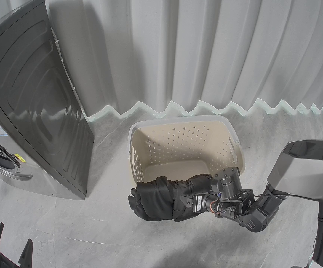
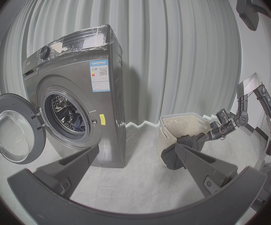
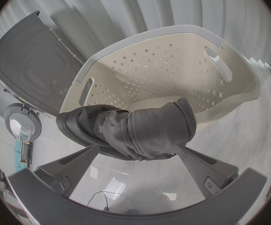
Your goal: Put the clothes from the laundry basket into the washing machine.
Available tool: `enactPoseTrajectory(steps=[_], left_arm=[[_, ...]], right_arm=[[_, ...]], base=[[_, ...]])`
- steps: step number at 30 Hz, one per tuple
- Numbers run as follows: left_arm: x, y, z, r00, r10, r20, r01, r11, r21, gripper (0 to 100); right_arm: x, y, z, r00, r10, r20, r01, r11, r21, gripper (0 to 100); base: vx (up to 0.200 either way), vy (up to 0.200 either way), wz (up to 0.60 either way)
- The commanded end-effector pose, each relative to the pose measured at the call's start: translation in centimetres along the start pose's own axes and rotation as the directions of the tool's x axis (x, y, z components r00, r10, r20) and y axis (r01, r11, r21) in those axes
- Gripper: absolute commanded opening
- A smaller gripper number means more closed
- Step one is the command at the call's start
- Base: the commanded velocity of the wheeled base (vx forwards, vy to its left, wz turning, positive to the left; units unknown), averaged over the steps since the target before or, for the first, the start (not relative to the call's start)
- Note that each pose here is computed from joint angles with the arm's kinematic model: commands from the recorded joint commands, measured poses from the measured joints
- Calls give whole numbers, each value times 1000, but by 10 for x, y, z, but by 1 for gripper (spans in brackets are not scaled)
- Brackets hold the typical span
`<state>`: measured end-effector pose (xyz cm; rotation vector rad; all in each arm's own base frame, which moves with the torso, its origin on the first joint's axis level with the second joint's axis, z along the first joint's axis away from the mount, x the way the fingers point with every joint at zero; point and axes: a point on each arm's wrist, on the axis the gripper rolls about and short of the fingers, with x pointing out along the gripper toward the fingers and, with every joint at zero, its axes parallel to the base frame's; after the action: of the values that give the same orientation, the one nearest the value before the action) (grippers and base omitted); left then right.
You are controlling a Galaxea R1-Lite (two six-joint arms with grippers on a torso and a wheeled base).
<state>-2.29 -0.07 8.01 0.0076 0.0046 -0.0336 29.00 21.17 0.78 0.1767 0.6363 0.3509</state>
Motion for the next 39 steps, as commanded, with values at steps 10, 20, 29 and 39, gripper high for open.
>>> enactPoseTrajectory(steps=[10, 20, 29, 39], left_arm=[[0, 0, -4, 1000, 0, 2, 0, 1000, 0, 100], [0, 0, -4, 1000, 0, 2, 0, 1000, 0, 100], [0, 0, -4, 1000, 1, 2, -1, 1000, 0, 100], [0, 0, -4, 1000, 1, 2, -1, 1000, -3, 100]], right_arm=[[22, -2, -10, 1000, -19, -16, 19, 1000, -3, 100], [38, -2, -10, 999, -34, 6, 34, 999, -3, 100], [40, -1, -9, 999, -21, 36, 21, 1000, 1, 0], [31, 2, -7, 998, -24, 62, 25, 1000, -3, 0]], base=[[0, 0, 0], [0, 0, 0], [0, 0, 0], [0, 0, 0]])
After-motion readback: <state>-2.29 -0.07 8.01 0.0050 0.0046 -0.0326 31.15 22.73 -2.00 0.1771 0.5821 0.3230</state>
